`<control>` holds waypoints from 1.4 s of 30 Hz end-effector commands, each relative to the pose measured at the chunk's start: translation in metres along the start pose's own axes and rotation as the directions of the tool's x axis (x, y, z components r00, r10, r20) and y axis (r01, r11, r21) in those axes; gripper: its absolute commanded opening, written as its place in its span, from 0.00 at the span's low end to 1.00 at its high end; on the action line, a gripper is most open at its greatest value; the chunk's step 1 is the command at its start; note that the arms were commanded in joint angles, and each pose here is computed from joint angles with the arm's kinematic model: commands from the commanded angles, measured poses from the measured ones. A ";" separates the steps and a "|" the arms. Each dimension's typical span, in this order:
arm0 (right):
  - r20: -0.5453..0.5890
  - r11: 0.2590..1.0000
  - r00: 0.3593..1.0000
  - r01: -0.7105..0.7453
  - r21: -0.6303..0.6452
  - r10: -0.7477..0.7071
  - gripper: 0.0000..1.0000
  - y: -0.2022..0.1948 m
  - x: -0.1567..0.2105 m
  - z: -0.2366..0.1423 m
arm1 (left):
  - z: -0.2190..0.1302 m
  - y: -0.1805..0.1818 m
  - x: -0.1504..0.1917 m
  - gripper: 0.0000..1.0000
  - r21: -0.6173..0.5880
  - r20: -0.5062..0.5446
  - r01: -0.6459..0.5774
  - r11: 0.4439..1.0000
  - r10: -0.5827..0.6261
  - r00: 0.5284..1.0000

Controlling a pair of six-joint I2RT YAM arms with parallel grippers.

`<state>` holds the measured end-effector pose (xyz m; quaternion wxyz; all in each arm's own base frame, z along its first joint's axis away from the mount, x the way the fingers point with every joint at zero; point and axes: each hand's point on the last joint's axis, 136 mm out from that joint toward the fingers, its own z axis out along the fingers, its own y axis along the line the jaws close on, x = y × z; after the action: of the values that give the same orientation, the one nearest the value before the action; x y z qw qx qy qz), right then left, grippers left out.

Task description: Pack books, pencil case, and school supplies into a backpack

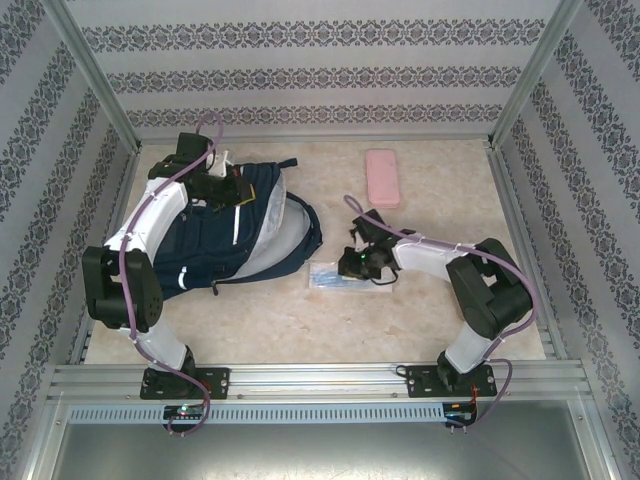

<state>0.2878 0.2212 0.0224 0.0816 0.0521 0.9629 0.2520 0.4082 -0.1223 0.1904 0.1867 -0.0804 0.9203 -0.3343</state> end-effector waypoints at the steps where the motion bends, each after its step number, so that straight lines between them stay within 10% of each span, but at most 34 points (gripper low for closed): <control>1: 0.041 0.982 0.991 -0.133 0.138 0.128 0.20 -0.049 -0.005 0.004 | 0.005 0.012 0.018 0.03 -0.086 -0.034 -0.027 0.996 0.024 0.999; 8: 0.075 0.987 0.994 -0.084 0.134 0.074 0.29 -0.038 -0.016 -0.016 | 0.011 -0.002 0.032 0.37 -0.138 -0.049 -0.086 0.987 0.079 0.996; 30: 0.147 0.962 0.957 -0.262 0.074 0.250 0.57 -0.083 0.023 -0.045 | 0.181 -0.125 0.149 0.37 0.053 -0.342 -0.333 0.942 0.330 0.880; 42: 0.163 0.951 0.937 -0.309 -0.029 0.310 0.56 -0.079 0.000 -0.033 | 0.224 -0.073 0.185 0.32 -0.039 -0.497 -0.358 0.933 0.293 0.817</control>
<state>0.2752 0.1390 0.0246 0.1360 0.2137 0.9323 0.2582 0.3473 -0.3660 0.0398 0.0309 0.1406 0.9542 -0.2622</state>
